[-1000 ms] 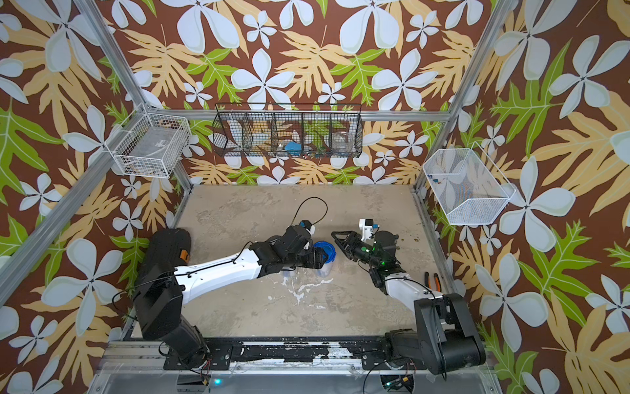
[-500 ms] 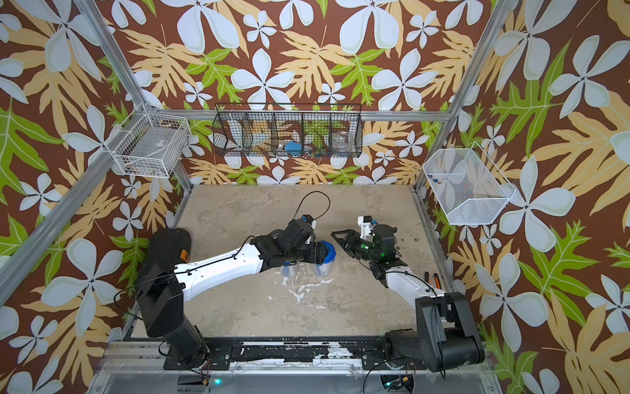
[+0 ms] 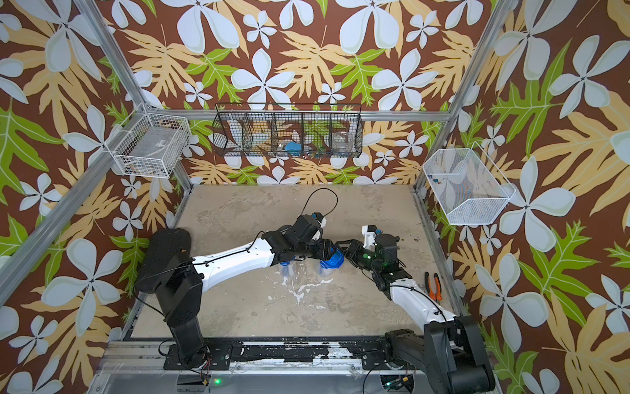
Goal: Take out toiletry kits
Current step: Unfasten the latch on the container.
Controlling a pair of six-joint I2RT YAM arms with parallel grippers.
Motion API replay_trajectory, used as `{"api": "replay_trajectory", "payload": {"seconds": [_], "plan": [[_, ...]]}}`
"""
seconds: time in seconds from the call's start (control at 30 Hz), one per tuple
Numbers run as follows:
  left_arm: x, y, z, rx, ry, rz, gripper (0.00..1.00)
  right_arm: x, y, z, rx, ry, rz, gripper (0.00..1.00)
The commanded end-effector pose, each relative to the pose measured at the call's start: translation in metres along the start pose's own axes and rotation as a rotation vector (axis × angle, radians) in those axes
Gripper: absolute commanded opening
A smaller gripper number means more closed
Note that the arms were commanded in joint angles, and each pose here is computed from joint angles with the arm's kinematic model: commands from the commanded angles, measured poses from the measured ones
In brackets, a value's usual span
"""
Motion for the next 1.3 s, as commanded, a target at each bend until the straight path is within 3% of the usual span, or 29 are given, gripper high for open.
{"api": "replay_trajectory", "payload": {"seconds": [0.0,0.27,0.5,0.9,1.27], "plan": [[-0.004,0.001,-0.002,-0.014,0.016,0.027,0.62,-0.002,-0.006,0.002,-0.049,-0.014,0.005,0.46],[-0.014,0.014,-0.002,0.037,0.014,0.033,0.62,0.008,0.008,-0.011,0.039,0.062,0.042,0.38],[-0.007,0.029,-0.005,0.082,-0.001,0.029,0.65,0.011,0.008,-0.015,0.009,0.074,0.047,0.49],[0.008,0.023,-0.026,0.034,0.02,0.011,0.65,0.006,0.009,-0.003,-0.006,0.05,0.034,0.48],[0.027,0.011,0.016,0.053,-0.065,0.023,0.75,0.005,0.006,-0.007,-0.041,0.065,0.044,0.51]]}}
Point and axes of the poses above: each gripper's point midway between its finger pads, its own z axis back along the fingers, its own y axis along the line the jaws close on, x = y × z, the point moved 7 cm from there along z, back along the fingers, and after that the axes turned 4 degrees about z, right-handed, at the moved point
